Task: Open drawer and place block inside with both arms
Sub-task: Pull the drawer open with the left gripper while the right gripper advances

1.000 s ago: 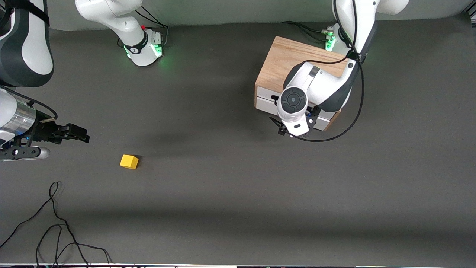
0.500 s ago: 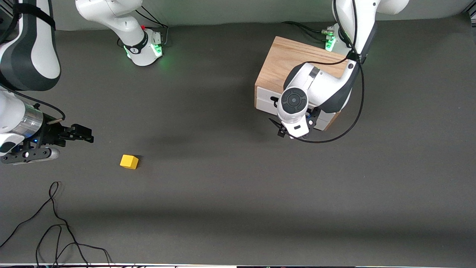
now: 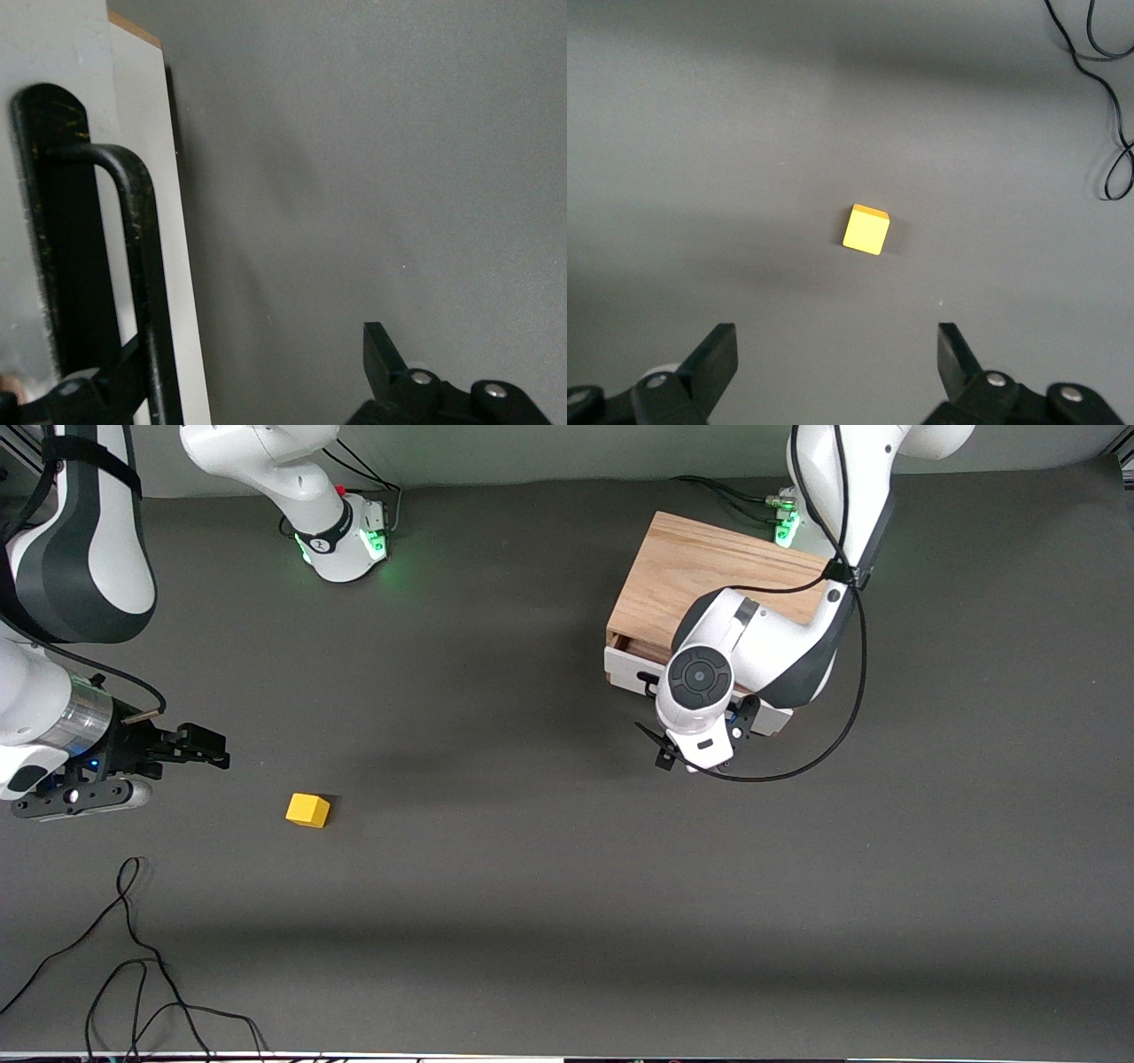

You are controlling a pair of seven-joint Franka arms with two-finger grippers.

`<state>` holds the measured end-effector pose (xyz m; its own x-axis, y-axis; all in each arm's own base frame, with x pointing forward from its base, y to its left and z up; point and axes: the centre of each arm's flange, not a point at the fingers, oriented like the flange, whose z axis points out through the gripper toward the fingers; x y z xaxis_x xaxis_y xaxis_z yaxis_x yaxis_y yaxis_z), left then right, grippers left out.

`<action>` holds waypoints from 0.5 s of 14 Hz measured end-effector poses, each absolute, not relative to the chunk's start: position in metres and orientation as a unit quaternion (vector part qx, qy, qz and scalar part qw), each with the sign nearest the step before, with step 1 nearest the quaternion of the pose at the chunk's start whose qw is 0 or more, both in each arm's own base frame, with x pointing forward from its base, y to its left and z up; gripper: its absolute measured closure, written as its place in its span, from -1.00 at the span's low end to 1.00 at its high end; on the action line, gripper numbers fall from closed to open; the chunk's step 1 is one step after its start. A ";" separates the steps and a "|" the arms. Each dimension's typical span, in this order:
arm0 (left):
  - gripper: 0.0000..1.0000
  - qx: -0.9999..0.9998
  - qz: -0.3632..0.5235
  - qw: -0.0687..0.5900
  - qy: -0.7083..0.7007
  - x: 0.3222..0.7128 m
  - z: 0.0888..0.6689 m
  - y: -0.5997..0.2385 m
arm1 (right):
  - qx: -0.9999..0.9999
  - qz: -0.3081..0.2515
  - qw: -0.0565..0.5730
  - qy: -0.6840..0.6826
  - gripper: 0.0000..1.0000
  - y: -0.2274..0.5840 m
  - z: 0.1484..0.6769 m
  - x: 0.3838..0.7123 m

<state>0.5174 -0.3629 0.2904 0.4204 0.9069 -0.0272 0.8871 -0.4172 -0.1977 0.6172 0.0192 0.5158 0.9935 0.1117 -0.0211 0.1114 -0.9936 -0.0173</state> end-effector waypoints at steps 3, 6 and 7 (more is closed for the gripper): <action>-1.00 -0.840 0.060 0.066 -0.536 0.524 0.291 -0.366 | -0.998 0.007 0.008 -0.057 -1.00 0.027 0.516 0.618; -1.00 -0.840 0.057 0.061 -0.537 0.534 0.291 -0.370 | -0.998 0.006 0.007 -0.058 -1.00 0.030 0.516 0.618; -1.00 -0.840 0.056 0.060 -0.537 0.537 0.291 -0.371 | -0.998 0.007 0.007 -0.058 -1.00 0.030 0.515 0.619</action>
